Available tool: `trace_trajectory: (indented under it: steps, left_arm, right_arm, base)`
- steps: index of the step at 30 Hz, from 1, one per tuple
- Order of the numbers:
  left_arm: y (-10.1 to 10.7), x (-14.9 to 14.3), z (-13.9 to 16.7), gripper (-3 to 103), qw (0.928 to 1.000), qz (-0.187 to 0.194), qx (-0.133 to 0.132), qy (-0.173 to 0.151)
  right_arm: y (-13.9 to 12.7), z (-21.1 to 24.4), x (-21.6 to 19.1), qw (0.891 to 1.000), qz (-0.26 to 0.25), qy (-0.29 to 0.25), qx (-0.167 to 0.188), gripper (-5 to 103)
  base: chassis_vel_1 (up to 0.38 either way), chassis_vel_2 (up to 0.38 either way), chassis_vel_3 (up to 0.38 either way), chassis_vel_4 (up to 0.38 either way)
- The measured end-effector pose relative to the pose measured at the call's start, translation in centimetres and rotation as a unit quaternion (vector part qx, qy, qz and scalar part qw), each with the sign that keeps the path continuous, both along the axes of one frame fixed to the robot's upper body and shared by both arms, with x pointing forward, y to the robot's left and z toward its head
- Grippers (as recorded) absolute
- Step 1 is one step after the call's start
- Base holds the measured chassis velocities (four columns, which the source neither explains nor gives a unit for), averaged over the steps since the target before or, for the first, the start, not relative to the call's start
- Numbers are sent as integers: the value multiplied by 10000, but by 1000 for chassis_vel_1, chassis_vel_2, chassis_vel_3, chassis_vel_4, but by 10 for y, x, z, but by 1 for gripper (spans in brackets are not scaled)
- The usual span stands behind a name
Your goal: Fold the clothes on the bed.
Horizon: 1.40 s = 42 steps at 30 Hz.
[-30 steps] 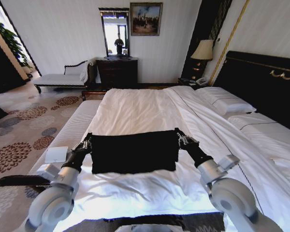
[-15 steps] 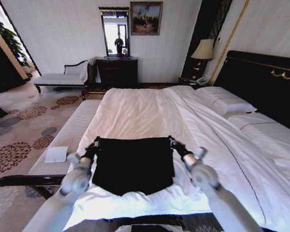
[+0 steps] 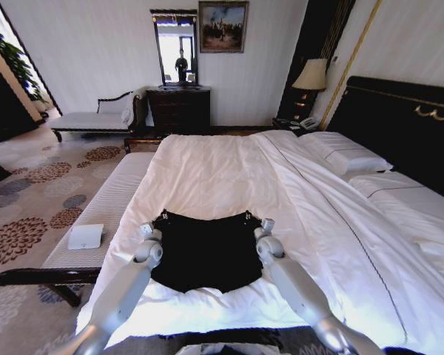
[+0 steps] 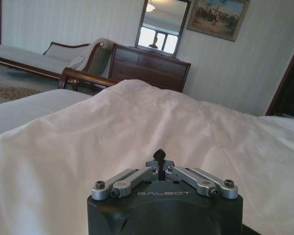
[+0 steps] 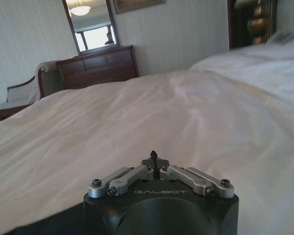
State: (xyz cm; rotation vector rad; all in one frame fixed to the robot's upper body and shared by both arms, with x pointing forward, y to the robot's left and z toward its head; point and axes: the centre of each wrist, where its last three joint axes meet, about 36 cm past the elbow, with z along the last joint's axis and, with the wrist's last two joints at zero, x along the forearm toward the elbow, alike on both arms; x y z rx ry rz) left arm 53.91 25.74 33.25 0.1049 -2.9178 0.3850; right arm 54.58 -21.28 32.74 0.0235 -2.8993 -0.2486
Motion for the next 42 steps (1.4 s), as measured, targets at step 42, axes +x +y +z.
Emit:
trace_trajectory:
  steps: [42]
  left_arm:
    - [-12,-106,-65,0,9922,553,438,-1029]
  right_arm:
    - [28,-114,-130,9512,226,-1910,-2412,0]
  base:
    - [0,0,0,0]
